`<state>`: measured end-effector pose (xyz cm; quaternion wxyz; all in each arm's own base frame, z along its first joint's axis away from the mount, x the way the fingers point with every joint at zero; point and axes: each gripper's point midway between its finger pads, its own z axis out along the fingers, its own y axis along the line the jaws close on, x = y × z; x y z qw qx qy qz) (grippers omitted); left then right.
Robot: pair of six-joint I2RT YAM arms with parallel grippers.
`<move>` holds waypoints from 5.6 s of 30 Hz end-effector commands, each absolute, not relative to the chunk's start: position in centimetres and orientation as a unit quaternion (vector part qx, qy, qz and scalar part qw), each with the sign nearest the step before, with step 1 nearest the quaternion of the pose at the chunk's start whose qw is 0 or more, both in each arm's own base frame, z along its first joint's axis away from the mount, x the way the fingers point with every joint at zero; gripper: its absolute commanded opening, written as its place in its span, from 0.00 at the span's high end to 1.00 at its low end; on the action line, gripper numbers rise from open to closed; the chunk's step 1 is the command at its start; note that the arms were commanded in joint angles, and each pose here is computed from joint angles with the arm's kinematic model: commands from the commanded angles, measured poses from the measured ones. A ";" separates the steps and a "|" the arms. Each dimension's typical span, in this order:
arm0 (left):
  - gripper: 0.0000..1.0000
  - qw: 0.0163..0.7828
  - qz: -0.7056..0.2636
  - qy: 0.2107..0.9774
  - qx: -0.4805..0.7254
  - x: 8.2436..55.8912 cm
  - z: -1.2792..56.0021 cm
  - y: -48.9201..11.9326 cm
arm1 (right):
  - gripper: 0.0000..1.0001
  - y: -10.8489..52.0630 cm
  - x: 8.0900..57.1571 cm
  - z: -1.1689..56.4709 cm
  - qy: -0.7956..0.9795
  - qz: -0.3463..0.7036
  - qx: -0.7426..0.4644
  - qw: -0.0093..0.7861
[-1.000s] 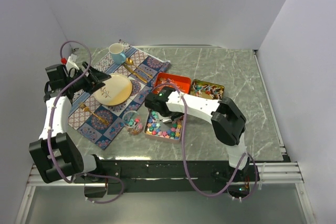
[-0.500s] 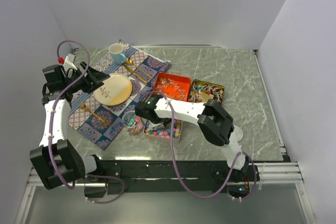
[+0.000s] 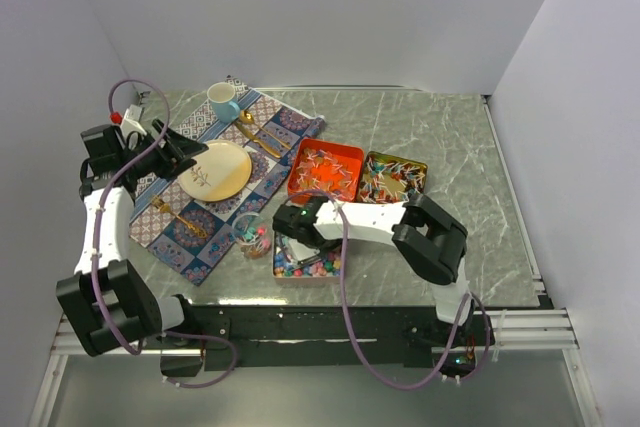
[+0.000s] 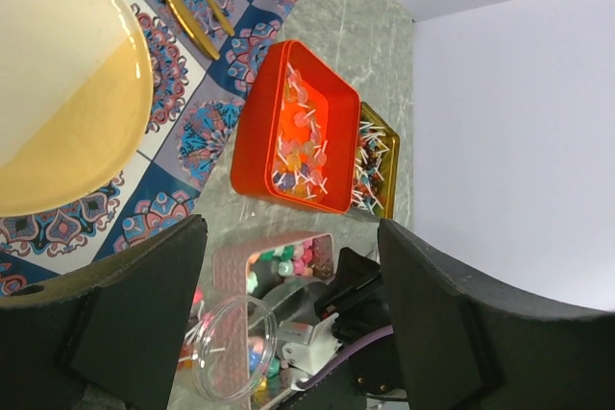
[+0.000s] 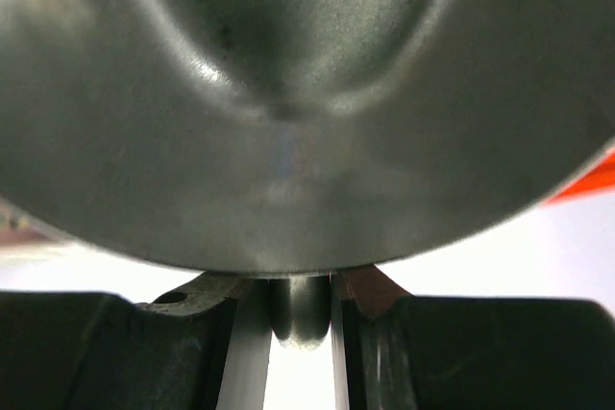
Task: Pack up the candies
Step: Scoop the fake candies from the storage box, then place the fake candies in the packing bottle, then adjust the spatula.
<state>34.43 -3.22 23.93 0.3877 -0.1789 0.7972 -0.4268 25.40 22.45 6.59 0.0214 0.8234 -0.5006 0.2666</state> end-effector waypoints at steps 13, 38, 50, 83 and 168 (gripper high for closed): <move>0.22 0.402 -0.398 0.807 -0.168 35.9 23.8 -1.9 | 1.00 24.7 25.7 3.0 -0.535 0.022 0.842 -0.061; 0.22 0.439 -0.373 0.792 -0.200 34.7 24.8 -1.1 | 1.00 20.4 31.6 19.6 -0.573 0.209 0.789 -0.071; 0.22 0.482 -0.361 0.765 -0.226 32.5 26.3 0.6 | 1.00 25.3 31.1 22.0 -0.505 0.244 0.823 -0.089; 0.21 0.512 -0.366 0.740 -0.236 30.3 26.8 1.0 | 1.00 29.9 30.2 24.2 -0.372 0.419 0.826 -0.067; 0.70 0.248 -0.640 0.726 0.046 30.5 28.5 -13.1 | 1.00 37.0 30.3 33.2 -0.624 -0.041 0.645 -0.440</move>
